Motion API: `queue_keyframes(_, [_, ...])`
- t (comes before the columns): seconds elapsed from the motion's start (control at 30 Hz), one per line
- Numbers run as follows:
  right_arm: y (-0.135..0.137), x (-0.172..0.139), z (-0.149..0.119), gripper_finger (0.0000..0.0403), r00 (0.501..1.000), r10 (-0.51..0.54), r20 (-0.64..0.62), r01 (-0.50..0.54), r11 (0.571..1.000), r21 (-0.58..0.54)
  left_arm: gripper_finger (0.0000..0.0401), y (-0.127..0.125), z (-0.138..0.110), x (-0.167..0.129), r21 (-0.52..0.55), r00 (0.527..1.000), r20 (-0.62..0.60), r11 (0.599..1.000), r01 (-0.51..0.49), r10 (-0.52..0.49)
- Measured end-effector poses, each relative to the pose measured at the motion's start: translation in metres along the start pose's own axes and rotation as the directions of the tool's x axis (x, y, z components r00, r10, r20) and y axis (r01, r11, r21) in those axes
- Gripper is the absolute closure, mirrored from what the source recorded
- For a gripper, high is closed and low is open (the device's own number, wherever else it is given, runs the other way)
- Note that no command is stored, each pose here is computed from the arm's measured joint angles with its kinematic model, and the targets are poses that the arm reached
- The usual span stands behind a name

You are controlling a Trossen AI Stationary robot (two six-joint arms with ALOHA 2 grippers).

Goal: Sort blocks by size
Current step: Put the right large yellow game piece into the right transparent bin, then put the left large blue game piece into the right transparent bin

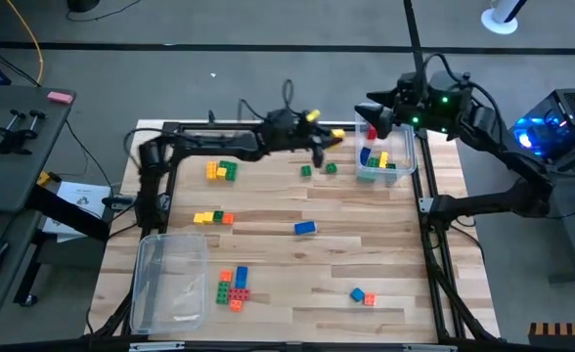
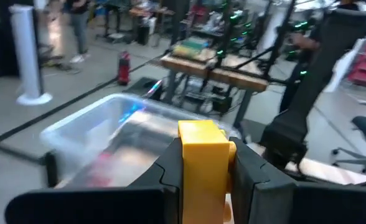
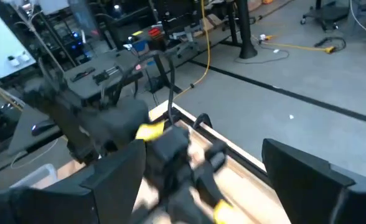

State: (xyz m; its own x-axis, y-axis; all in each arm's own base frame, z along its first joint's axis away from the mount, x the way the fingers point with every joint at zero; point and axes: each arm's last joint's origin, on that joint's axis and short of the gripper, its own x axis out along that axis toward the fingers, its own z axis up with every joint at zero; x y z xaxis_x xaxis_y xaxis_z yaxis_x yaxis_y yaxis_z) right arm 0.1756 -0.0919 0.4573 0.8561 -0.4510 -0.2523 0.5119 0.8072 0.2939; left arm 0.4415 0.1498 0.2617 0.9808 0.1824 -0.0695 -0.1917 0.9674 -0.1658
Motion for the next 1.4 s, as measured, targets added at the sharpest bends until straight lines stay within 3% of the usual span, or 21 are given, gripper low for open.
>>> queue_keyframes(0.3, [-0.001, 0.002, 0.0, 0.0085, 1.0, -0.027, 0.004, 0.027, 0.999, 0.031, 0.0352, -0.015, -0.006, 0.085, 0.061, 0.991, 0.111, 0.996, 0.067, -0.074])
queue_keyframes(0.5, [-0.001, 0.002, 0.0, 0.0085, 1.0, -0.031, 0.005, 0.03, 0.998, 0.049, 0.0313, -0.004, -0.034, 0.123, 0.055, 0.99, 0.134, 0.998, 0.038, -0.045])
queue_keyframes(0.63, [-0.001, 0.002, 0.0, 0.0085, 1.0, -0.031, 0.004, 0.031, 0.998, 0.048, 0.0269, -0.002, -0.041, 0.131, 0.015, 0.998, 0.053, 1.0, 0.017, -0.018])
queue_keyframes(0.8, [-0.001, 0.002, 0.0, 0.0085, 1.0, -0.031, 0.005, 0.031, 0.999, 0.025, 0.0213, -0.004, -0.023, 0.127, 0.059, 0.999, -0.037, 0.998, 0.005, -0.002])
queue_keyframes(0.97, [-0.001, 0.002, 0.0, 0.0085, 0.999, -0.031, 0.006, 0.031, 0.999, 0.014, 0.0176, -0.004, 0.033, 0.093, 0.145, 0.975, -0.221, 0.989, 0.026, 0.006])
queue_keyframes(1.07, [-0.001, 0.002, 0.0, 0.0085, 1.0, -0.03, 0.008, 0.03, 0.999, -0.011, 0.0171, 0.0, 0.069, 0.049, 0.213, 0.907, -0.412, 0.977, 0.007, 0.083])
queue_keyframes(1.17, [-0.001, 0.002, 0.0, 0.0085, 0.999, -0.03, 0.011, 0.03, 0.999, -0.029, 0.0176, 0.008, 0.08, 0.006, 0.206, 0.749, -0.634, 0.975, -0.081, 0.196])
queue_keyframes(1.27, [-0.001, 0.002, 0.001, 0.0085, 0.999, -0.035, 0.013, 0.036, 0.998, -0.042, 0.0187, 0.017, 0.084, -0.029, 0.177, 0.598, -0.761, 0.967, -0.181, 0.251])
queue_keyframes(1.4, [-0.002, 0.002, 0.001, 0.0085, 0.998, -0.058, 0.02, 0.059, 0.996, -0.059, 0.0206, 0.02, 0.084, -0.067, 0.189, 0.541, -0.767, 0.928, -0.322, 0.344])
